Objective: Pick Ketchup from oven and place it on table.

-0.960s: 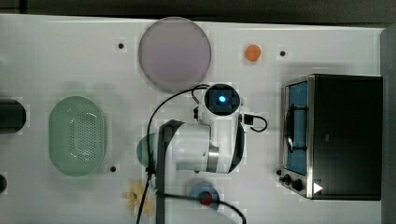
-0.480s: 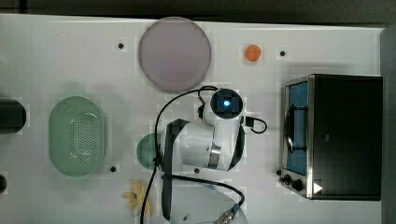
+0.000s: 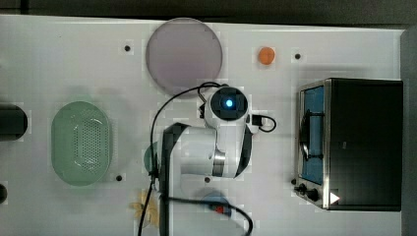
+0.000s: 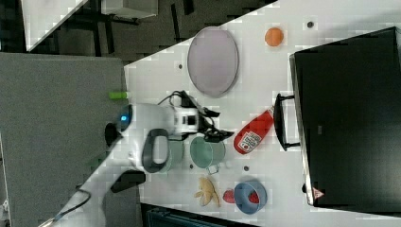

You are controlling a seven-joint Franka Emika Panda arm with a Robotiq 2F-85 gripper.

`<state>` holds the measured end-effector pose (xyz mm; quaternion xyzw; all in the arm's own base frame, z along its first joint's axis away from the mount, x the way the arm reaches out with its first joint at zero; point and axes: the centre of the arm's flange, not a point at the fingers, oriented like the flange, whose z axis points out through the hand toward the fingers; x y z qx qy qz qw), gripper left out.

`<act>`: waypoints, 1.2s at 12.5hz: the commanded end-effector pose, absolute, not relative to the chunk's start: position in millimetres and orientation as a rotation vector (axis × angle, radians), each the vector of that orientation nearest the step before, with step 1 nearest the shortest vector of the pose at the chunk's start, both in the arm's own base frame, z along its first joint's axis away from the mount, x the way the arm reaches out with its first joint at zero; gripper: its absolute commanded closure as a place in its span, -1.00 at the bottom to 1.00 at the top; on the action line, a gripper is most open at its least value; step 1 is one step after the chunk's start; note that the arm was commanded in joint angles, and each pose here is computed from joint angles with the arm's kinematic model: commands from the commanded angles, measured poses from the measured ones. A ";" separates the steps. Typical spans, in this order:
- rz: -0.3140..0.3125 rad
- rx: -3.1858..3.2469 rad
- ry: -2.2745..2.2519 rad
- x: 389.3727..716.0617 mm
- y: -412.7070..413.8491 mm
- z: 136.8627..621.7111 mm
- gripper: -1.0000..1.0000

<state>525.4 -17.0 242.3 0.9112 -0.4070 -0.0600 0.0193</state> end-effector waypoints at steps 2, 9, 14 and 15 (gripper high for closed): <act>0.162 2.947 -1.327 573.5 -14.3 440.1 -1.00; 0.059 2.959 -1.286 565.8 -12.3 588.1 -1.00; -0.003 2.886 -1.247 550.5 -20.2 631.6 -1.00; -0.027 2.884 -1.237 548.4 -17.1 632.5 -1.00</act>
